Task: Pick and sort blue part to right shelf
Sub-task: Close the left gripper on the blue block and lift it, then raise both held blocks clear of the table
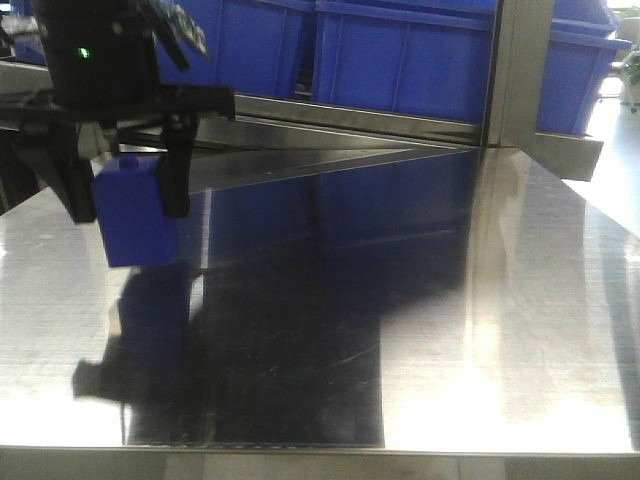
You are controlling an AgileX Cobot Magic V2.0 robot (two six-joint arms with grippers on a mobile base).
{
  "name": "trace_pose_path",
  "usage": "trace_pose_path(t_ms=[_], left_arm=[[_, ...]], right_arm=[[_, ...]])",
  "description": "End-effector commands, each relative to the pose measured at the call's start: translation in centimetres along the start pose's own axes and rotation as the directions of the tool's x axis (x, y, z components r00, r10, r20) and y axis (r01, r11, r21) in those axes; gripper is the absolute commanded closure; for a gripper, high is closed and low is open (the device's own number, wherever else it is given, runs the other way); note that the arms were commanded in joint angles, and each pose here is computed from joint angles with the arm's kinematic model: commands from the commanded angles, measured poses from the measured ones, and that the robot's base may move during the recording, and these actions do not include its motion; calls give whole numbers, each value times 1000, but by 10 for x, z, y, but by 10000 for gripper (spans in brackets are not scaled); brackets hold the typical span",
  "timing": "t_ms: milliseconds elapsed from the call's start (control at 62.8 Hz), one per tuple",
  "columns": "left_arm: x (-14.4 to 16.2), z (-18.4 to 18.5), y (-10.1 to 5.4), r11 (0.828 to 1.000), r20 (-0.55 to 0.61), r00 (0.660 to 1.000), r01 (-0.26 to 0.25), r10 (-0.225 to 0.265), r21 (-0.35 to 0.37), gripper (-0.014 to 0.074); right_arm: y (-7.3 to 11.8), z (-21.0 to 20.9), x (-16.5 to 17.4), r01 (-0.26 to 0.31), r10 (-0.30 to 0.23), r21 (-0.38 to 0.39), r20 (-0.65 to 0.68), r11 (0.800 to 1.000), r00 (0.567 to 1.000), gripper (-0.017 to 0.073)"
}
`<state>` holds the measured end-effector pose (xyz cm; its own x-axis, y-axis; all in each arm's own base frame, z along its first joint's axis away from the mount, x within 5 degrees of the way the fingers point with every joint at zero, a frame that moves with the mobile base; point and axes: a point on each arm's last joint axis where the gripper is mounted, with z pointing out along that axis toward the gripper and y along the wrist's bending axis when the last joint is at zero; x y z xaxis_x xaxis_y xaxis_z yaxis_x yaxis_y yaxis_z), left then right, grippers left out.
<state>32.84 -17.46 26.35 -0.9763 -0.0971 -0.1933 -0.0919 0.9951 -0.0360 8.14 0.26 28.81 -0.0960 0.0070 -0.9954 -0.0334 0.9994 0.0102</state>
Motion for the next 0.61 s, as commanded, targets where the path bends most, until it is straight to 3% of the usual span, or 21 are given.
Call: trace_pose_path(t_ms=[0, 175, 319, 494, 589], left_arm=[[4, -48, 4, 993, 111, 990, -99, 92, 65, 187], [15, -85, 16, 968, 185, 957, -241, 224, 75, 187], [23, -113, 27, 944, 315, 909, -316, 274, 90, 187], [41, -128, 44, 891, 533, 775, -446, 341, 79, 187], [55, -128, 59, 891, 619, 725, -446, 303, 86, 187]], right_arm=[[0, -2, -18, 13, -13, -3, 113, 1000, 993, 180], [0, -2, -18, 13, -13, -3, 113, 1000, 993, 180], [0, -2, -18, 13, -13, -3, 113, 1000, 993, 180], [0, -2, -18, 13, -13, -3, 113, 1000, 993, 180], [0, -2, -18, 13, -13, -3, 113, 1000, 993, 180]])
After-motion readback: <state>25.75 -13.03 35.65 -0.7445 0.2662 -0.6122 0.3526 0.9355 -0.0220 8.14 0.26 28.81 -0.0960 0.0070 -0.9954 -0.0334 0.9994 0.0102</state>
